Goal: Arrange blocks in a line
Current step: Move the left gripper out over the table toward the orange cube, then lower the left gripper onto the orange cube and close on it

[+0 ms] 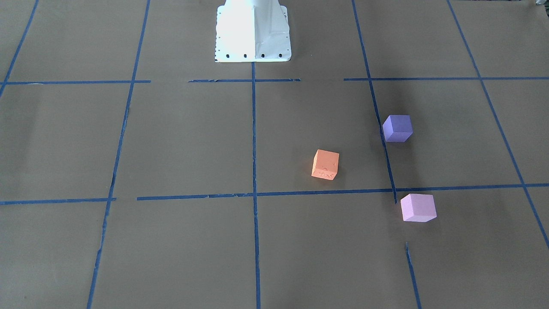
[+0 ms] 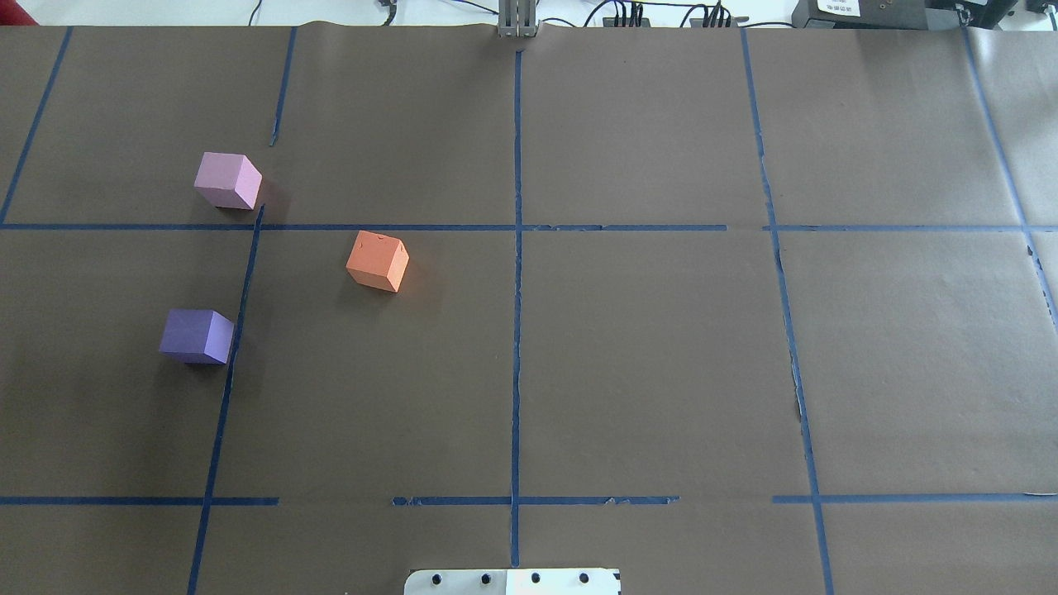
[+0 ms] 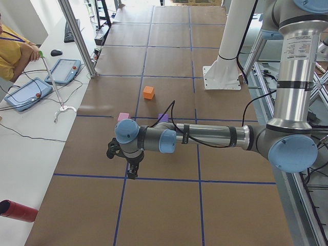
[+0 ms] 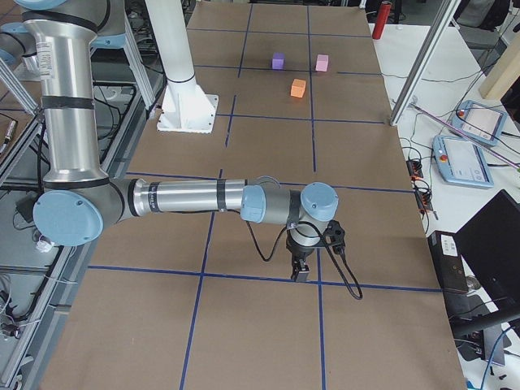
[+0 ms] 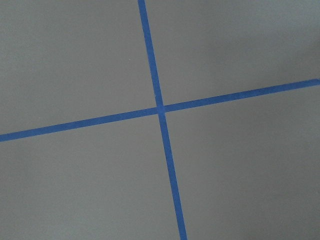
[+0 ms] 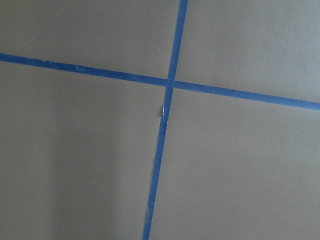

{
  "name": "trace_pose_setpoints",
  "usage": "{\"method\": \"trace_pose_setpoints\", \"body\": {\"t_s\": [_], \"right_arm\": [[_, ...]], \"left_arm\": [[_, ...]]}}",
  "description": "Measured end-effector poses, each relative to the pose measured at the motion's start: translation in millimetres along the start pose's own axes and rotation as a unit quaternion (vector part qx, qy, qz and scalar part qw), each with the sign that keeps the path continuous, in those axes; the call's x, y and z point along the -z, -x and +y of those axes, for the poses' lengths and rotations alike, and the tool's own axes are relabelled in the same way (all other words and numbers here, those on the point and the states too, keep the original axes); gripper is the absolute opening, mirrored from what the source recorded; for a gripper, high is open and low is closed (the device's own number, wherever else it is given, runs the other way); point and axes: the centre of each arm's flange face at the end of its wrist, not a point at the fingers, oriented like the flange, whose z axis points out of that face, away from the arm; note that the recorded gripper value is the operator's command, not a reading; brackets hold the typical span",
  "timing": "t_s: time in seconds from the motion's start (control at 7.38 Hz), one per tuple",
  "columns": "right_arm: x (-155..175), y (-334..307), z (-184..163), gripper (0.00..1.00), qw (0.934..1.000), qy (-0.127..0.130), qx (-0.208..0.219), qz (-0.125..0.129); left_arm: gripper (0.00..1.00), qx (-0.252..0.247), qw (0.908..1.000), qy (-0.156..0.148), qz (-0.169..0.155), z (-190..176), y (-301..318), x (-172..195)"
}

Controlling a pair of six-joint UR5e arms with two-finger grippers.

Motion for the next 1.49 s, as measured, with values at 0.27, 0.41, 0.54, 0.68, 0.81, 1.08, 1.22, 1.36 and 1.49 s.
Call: {"method": "trace_pose_setpoints", "body": {"t_s": [0.27, 0.41, 0.54, 0.68, 0.81, 1.08, 1.22, 1.36, 1.49], "right_arm": [[0, 0, 0, 1.0, 1.0, 0.0, -0.001, 0.0], [0, 0, 0, 1.0, 1.0, 0.0, 0.0, 0.0], [0, 0, 0, 1.0, 1.0, 0.0, 0.0, 0.0], [0, 0, 0, 1.0, 1.0, 0.0, 0.0, 0.0], [0, 0, 0, 1.0, 1.0, 0.0, 0.0, 0.0], [0, 0, 0, 1.0, 1.0, 0.0, 0.0, 0.0], [0, 0, 0, 1.0, 1.0, 0.0, 0.0, 0.0], [0, 0, 0, 1.0, 1.0, 0.0, 0.0, 0.0], [0, 0, 0, 1.0, 1.0, 0.0, 0.0, 0.0]], "left_arm": [[1.0, -0.002, 1.0, -0.002, 0.0, -1, -1, 1], [1.0, -0.013, 0.9999, -0.011, -0.001, -5, -5, 5], [1.0, -0.039, 0.9986, -0.035, -0.002, -13, -16, 16], [1.0, -0.05, 0.9971, -0.058, -0.001, -22, -31, 28], [1.0, -0.036, 0.9969, -0.07, 0.005, -36, -60, 34], [1.0, -0.001, 0.9972, -0.066, 0.035, -84, -166, 24], [1.0, 0.01, 0.9967, -0.06, 0.054, -111, -233, 15], [1.0, 0.014, 0.9965, -0.049, 0.066, -132, -310, -2], [1.0, 0.013, 0.9968, -0.038, 0.069, -143, -395, -30]]}}
